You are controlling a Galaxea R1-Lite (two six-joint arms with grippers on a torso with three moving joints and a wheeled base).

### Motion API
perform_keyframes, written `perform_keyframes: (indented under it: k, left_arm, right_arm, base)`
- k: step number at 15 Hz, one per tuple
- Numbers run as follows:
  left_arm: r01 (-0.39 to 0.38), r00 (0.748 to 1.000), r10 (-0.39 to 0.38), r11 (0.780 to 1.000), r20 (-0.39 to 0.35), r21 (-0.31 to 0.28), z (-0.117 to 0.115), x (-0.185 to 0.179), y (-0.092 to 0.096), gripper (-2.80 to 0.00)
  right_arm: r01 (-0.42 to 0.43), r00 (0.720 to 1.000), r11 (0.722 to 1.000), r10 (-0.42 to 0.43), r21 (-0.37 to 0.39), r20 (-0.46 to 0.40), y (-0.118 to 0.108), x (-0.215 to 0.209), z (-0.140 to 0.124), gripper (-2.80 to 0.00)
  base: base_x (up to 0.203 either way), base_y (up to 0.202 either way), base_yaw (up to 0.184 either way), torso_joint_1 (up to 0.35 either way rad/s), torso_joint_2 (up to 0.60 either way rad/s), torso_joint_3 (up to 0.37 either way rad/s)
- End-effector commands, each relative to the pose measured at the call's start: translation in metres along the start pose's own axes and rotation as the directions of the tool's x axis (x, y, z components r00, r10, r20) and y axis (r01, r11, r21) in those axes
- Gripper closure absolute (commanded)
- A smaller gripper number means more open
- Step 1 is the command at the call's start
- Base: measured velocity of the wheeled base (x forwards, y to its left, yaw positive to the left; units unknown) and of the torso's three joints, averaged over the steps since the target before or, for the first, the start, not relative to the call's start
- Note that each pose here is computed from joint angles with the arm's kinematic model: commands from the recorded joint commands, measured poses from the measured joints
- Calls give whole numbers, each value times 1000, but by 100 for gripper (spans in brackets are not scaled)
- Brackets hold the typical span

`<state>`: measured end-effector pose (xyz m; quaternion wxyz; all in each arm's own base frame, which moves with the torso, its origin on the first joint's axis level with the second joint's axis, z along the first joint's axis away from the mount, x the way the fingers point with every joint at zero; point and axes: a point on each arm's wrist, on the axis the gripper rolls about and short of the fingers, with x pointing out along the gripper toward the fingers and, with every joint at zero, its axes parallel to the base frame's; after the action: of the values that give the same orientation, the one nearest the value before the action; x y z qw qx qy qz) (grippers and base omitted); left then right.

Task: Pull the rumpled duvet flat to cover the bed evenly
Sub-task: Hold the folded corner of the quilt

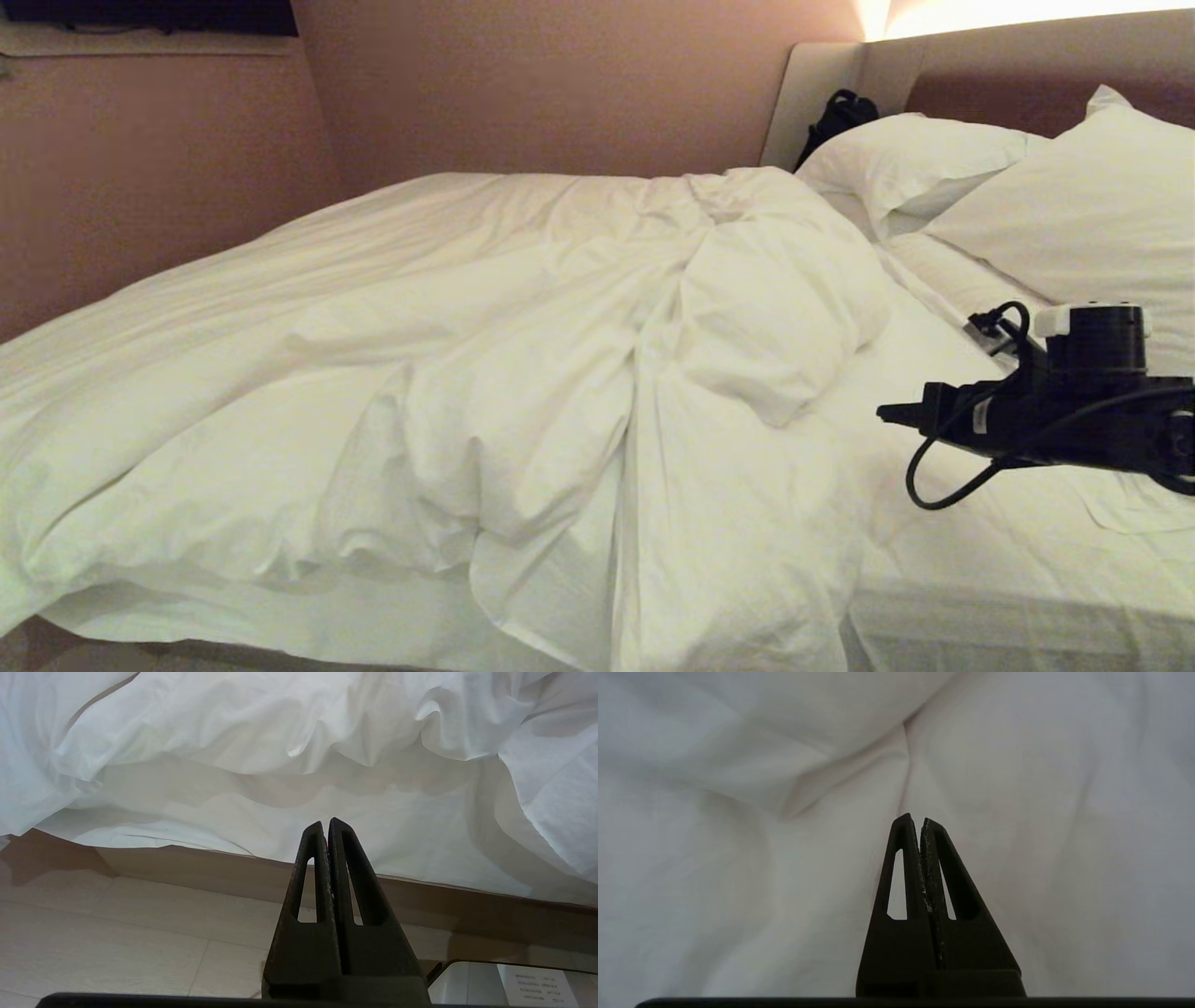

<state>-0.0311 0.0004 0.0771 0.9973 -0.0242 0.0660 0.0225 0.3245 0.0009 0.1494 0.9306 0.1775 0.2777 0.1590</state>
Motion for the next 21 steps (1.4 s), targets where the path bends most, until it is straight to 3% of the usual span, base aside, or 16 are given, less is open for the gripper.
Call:
perform_keyframes:
  k: [1, 2, 5, 7, 12, 21]
  left_arm:
    - [-1, 1000, 1, 1000, 0, -1, 0, 0, 0, 0]
    - [-1, 1000, 1, 1000, 0, -1, 0, 0, 0, 0]
    - [-1, 1000, 1, 1000, 0, -1, 0, 0, 0, 0]
    - [-1, 1000, 1, 1000, 0, -1, 0, 0, 0, 0]
    - [-1, 1000, 1, 1000, 0, -1, 0, 0, 0, 0]
    - [-1, 1000, 1, 1000, 0, -1, 0, 0, 0, 0]
  right_arm:
    - [2, 1000, 1000, -1, 9, -17, -3, 4, -4, 0]
    - [-3, 1000, 1000, 3, 6, -15, -2, 2, -4, -280]
    - [-83, 996, 997, 83, -3, -13, 6, -7, -1, -280]
    - [-90, 996, 996, 90, 1, -23, 5, -7, -3, -280]
    - [-208, 973, 978, 210, 27, -96, 6, -3, -17, -280]
    - [-233, 953, 972, 236, 37, -190, 13, 19, -38, -280]
  base:
    - [0, 0, 0, 0, 0, 0]
    - [0, 0, 0, 0, 0, 0]
    - [0, 0, 0, 0, 0, 0]
    - [0, 0, 0, 0, 0, 0]
    - [0, 0, 0, 0, 0, 0]
    - [0, 0, 0, 0, 0, 0]
